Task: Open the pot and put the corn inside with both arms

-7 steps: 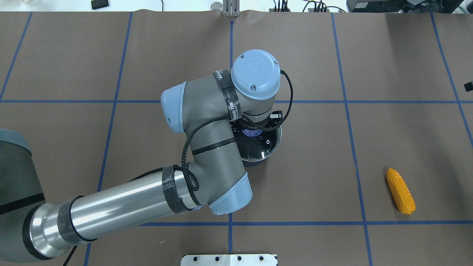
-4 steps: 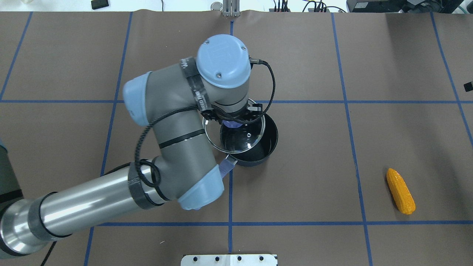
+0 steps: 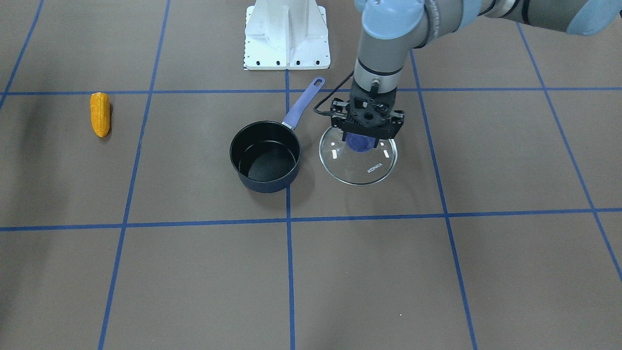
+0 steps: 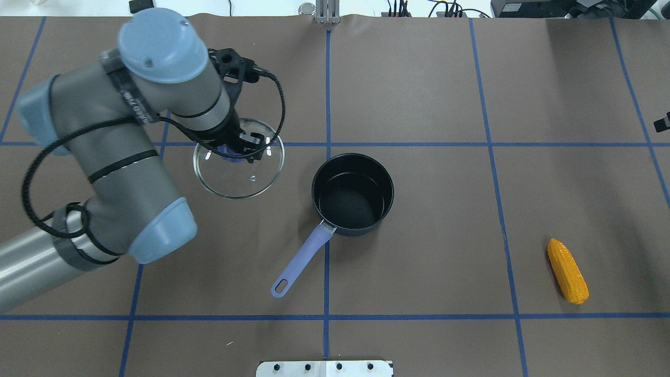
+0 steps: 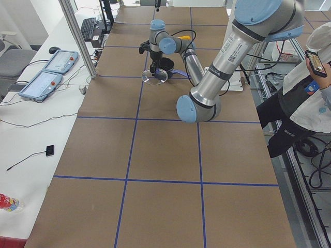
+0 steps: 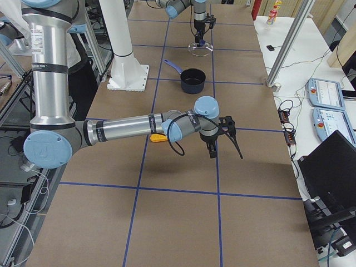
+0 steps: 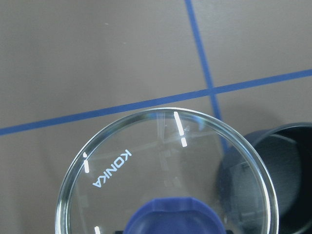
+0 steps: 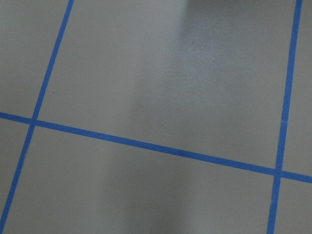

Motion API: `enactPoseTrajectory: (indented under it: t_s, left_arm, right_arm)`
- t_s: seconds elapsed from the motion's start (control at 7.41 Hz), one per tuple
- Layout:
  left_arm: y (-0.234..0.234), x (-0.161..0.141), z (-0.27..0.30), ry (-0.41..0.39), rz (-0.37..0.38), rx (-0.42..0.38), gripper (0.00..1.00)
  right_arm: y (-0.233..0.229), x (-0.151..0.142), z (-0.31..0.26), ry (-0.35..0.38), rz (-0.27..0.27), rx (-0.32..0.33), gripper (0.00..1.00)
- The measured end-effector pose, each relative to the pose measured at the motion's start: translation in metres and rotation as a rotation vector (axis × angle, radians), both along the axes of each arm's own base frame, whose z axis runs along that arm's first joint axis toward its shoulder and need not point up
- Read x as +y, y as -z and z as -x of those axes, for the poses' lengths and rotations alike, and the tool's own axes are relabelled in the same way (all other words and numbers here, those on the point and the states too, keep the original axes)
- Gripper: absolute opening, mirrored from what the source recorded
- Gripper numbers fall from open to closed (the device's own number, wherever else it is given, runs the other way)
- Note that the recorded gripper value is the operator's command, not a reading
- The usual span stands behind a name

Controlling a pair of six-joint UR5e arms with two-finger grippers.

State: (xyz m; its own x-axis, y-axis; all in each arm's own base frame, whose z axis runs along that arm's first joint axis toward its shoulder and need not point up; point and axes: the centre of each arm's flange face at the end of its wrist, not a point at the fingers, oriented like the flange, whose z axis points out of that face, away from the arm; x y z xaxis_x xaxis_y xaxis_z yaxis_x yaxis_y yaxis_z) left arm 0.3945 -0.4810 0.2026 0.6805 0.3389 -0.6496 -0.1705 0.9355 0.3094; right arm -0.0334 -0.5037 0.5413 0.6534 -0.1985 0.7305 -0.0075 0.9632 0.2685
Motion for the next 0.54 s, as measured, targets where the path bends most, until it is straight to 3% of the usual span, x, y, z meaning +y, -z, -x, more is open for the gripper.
enactPoseTrajectory:
  t_s: [0.54]
  left_arm:
    - [-0.169, 0.031, 0.143, -0.178, -0.123, -0.048, 0.17]
  right_arm:
    - [-0.002, 0.001, 0.001, 0.002, 0.001, 0.001, 1.0]
